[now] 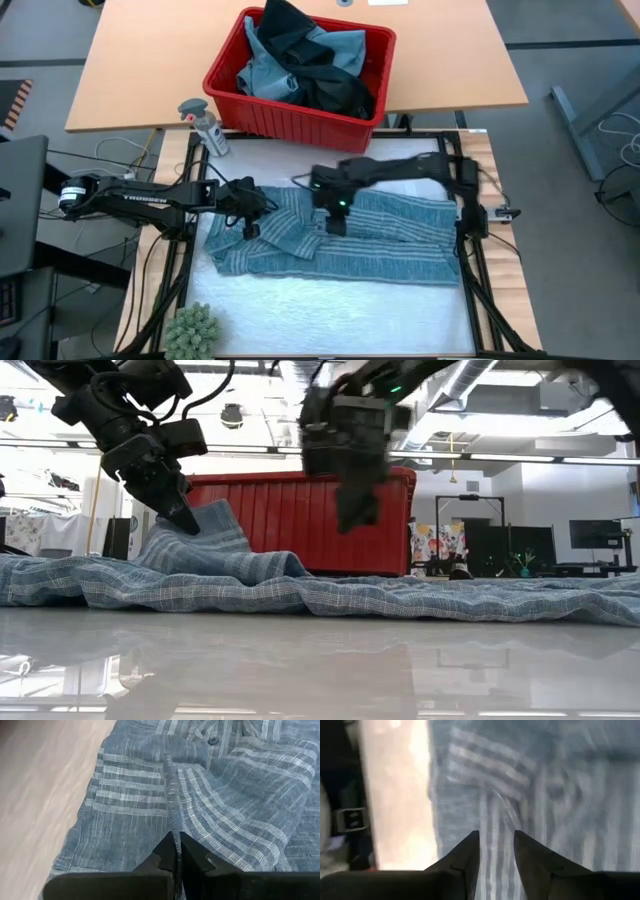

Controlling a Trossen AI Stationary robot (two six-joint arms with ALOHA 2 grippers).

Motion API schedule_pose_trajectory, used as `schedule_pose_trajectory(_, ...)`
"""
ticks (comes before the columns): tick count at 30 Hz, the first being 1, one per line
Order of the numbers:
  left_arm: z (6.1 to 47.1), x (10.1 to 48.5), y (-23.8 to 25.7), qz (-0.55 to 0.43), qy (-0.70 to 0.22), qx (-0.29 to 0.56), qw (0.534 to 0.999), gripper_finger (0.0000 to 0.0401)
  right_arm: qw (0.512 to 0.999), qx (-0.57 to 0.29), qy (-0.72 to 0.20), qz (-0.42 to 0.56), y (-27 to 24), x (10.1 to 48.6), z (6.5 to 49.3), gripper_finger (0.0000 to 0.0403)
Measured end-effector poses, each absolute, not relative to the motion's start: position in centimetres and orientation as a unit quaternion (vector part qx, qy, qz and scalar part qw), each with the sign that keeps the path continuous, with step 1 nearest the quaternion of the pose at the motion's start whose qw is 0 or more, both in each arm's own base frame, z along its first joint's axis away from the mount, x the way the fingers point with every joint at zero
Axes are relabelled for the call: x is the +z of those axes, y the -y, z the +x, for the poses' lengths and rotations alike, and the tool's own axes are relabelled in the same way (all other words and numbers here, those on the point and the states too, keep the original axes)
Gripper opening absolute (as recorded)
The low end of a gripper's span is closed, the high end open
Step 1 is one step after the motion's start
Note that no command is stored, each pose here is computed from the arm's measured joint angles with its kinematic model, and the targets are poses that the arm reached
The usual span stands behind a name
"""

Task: Fold Laundry from Bin
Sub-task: Fold the light blue shirt

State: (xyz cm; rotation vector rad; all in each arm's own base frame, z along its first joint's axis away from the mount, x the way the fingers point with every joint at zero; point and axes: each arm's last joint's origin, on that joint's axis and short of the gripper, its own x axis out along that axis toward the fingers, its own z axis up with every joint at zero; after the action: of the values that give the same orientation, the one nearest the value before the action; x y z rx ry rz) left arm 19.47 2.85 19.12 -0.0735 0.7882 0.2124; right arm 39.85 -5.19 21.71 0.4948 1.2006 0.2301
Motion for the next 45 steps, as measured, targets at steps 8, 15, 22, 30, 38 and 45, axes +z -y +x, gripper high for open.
schedule_pose_trajectory(8, 19.5, 19.1, -2.8, -0.056, -0.380, 0.112, 0.916, 0.0000, 0.876, -0.086, -0.211, 0.425, 2.6, 23.6, 34.8, 0.0140)
schedule_pose_trajectory(15, 19.5, 19.2, -2.9, -0.072, -0.376, 0.118, 0.916, 0.0000, 0.831, -0.213, -0.176, 0.483, -2.2, 20.2, 33.1, 0.0125)
schedule_pose_trajectory(22, 19.5, 19.2, -2.9, -0.069, -0.372, 0.129, 0.917, 0.0000, 0.797, -0.254, -0.180, 0.517, -6.0, 18.3, 32.6, 0.0122)
schedule_pose_trajectory(30, 19.5, 19.2, -2.9, -0.082, -0.372, 0.140, 0.914, 0.0000, 0.770, -0.154, -0.211, 0.582, -8.0, 15.0, 34.8, 0.0194)
schedule_pose_trajectory(38, 19.5, 19.2, -3.0, -0.084, -0.371, 0.147, 0.913, 0.0000, 0.719, -0.185, -0.205, 0.638, -8.1, 13.4, 35.5, 0.0244)
schedule_pose_trajectory(45, 19.6, 19.3, -3.0, -0.067, -0.369, 0.141, 0.916, 0.0000, 0.718, -0.201, -0.154, 0.649, -7.0, 15.2, 37.3, 0.0244)
